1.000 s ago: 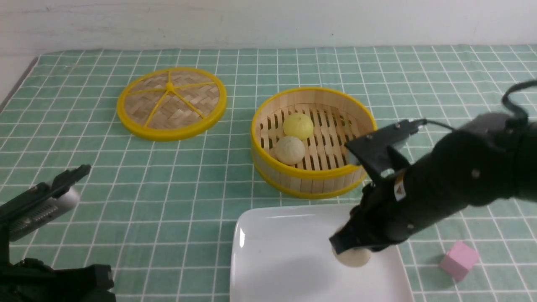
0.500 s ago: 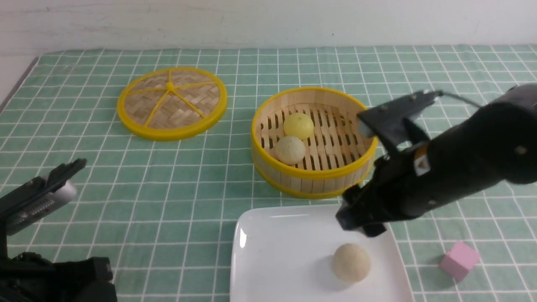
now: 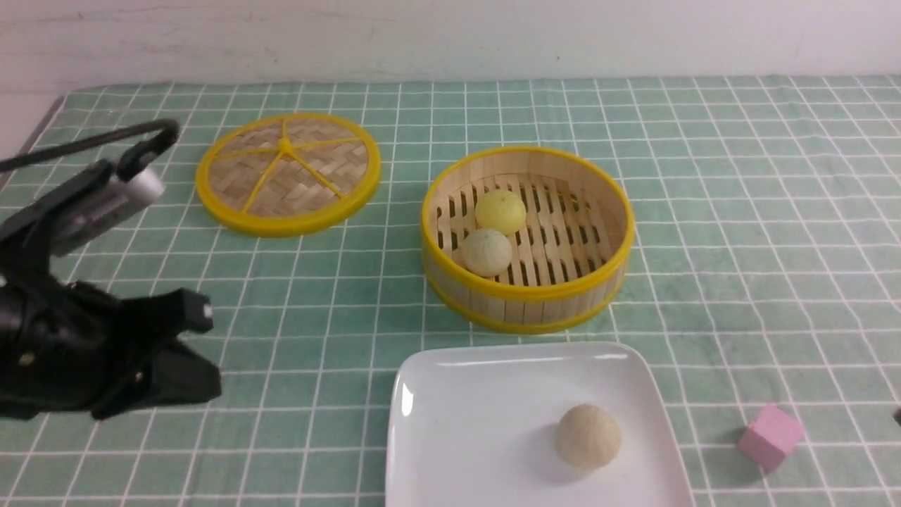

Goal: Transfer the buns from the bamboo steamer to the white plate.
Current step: 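Reach into the bamboo steamer and grasp a bun with the left gripper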

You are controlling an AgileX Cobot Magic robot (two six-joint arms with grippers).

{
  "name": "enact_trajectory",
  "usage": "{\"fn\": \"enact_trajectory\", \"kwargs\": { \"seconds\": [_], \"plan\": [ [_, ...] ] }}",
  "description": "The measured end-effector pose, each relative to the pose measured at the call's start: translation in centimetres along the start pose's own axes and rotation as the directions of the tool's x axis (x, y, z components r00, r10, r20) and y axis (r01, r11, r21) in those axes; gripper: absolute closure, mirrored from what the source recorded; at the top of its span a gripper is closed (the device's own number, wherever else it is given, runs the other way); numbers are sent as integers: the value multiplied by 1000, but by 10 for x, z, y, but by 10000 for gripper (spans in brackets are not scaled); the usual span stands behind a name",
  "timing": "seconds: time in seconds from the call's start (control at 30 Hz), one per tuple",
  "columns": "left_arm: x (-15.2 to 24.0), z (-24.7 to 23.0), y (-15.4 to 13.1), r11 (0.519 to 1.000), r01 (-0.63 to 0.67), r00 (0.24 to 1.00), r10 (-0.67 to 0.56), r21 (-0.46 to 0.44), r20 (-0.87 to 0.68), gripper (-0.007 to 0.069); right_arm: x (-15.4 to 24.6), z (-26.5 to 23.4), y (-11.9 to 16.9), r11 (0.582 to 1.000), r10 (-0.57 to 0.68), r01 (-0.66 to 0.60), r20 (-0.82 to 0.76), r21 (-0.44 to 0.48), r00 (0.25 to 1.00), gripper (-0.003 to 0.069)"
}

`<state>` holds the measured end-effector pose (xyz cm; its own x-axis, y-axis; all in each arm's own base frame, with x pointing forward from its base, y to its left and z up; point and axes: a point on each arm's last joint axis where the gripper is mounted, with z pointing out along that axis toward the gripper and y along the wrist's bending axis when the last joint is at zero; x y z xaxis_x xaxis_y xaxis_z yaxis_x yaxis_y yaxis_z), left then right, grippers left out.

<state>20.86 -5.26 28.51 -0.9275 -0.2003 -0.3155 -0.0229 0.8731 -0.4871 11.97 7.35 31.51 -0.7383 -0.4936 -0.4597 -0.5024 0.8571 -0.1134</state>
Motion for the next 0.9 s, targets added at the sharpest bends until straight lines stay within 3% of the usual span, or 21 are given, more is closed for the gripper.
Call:
{"fn": "enact_trajectory", "kwargs": {
  "seconds": [0.2,0.23,0.3,0.4,0.43,0.47,0.53,0.7,0.9],
  "plan": [
    [-34,46,-53,995,-92,991,96,46,-89,613,26,11,1,1000,-4,4,45,-6,999,675],
    [-48,60,-73,993,-108,989,112,48,-94,591,29,13,1,1000,-5,5,59,-7,998,675],
    [-56,76,-86,992,-118,986,121,34,-113,561,30,15,1,1000,-6,6,63,-8,998,675],
    [-80,111,-122,987,-162,982,161,-3,-102,447,30,16,2,1000,-6,7,77,-11,997,673],
    [-80,113,-125,986,-168,981,167,-4,-103,447,29,16,2,1000,-6,7,79,-11,997,673],
    [-90,125,-141,980,-197,977,196,-13,-81,379,29,16,2,1000,-6,7,86,-12,996,673],
    [-99,141,-155,972,-233,971,231,-35,-61,319,28,16,2,1000,-6,7,91,-13,996,672],
    [-120,183,-175,940,-324,946,322,-112,-29,239,28,16,2,1000,-5,6,96,-16,995,670],
    [-130,210,-172,923,-352,936,352,-156,-22,250,28,16,2,1000,-5,6,100,-16,995,667]
  ]
}}
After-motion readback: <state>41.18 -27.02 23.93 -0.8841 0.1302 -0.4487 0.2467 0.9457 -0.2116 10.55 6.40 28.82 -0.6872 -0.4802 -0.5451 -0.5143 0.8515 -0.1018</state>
